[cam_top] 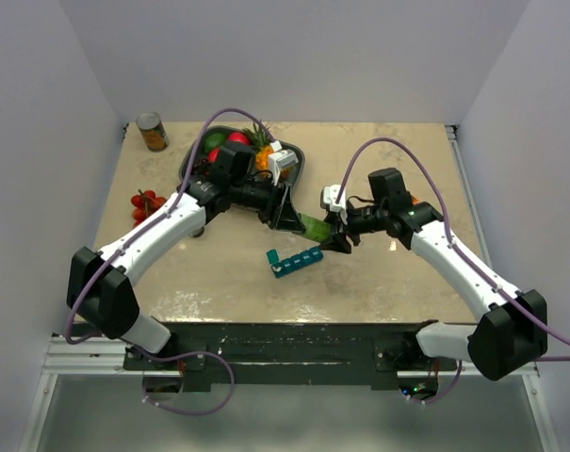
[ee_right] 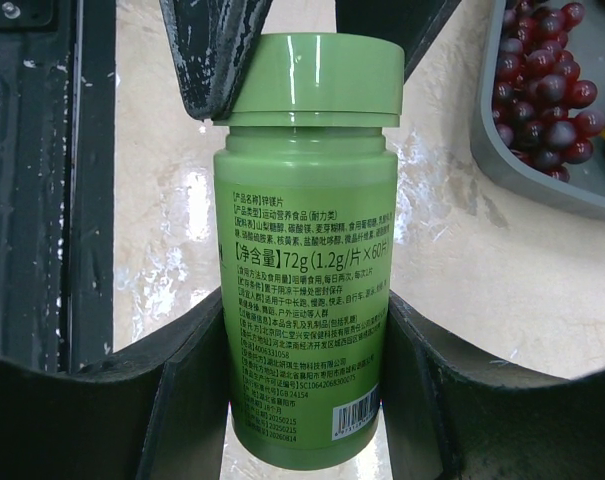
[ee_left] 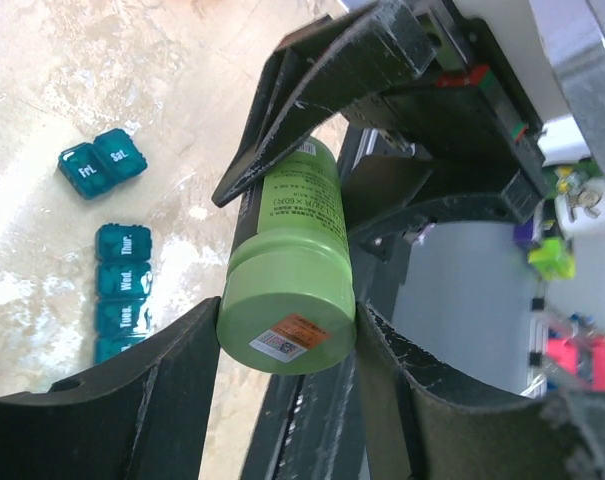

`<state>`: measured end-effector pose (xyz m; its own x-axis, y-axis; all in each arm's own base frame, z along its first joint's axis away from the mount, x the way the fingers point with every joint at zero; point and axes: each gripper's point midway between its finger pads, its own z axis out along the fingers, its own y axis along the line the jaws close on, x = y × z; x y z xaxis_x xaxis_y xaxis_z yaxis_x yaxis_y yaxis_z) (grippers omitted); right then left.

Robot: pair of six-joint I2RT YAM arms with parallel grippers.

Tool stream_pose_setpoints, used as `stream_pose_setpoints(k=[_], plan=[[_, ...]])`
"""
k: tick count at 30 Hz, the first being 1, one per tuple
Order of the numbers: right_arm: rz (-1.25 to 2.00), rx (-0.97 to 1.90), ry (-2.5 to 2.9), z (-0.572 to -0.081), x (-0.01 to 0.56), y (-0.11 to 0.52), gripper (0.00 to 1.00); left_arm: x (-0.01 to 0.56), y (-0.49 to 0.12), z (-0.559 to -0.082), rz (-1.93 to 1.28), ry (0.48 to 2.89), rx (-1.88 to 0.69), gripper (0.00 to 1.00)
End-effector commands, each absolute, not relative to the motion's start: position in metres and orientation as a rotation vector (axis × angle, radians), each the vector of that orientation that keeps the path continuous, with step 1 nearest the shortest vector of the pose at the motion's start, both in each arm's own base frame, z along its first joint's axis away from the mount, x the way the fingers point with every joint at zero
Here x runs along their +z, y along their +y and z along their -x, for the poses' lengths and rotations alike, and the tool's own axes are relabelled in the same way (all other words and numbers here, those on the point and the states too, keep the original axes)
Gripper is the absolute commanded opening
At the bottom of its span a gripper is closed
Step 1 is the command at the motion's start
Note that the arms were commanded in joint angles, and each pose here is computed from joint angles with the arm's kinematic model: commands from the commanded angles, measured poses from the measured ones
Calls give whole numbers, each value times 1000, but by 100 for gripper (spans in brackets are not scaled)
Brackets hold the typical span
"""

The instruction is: Sort the pills into containers

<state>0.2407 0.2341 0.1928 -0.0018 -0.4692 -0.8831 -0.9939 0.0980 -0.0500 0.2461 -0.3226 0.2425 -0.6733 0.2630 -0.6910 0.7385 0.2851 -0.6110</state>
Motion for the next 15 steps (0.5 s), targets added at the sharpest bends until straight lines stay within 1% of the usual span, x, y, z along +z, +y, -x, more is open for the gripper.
stream_pose_setpoints(k=[1, 6, 15], plan=[[1528, 997, 1279, -219, 244, 263, 0, 238, -318, -252, -1057, 2018, -1242, 0], [1509, 1096, 1261, -210, 248, 269, 0, 244, -313, -250, -1212, 1855, -1166, 0], [1497, 1172, 1245, -203, 251, 272, 0, 255, -321, -240, -1382, 1632, -1183, 0]])
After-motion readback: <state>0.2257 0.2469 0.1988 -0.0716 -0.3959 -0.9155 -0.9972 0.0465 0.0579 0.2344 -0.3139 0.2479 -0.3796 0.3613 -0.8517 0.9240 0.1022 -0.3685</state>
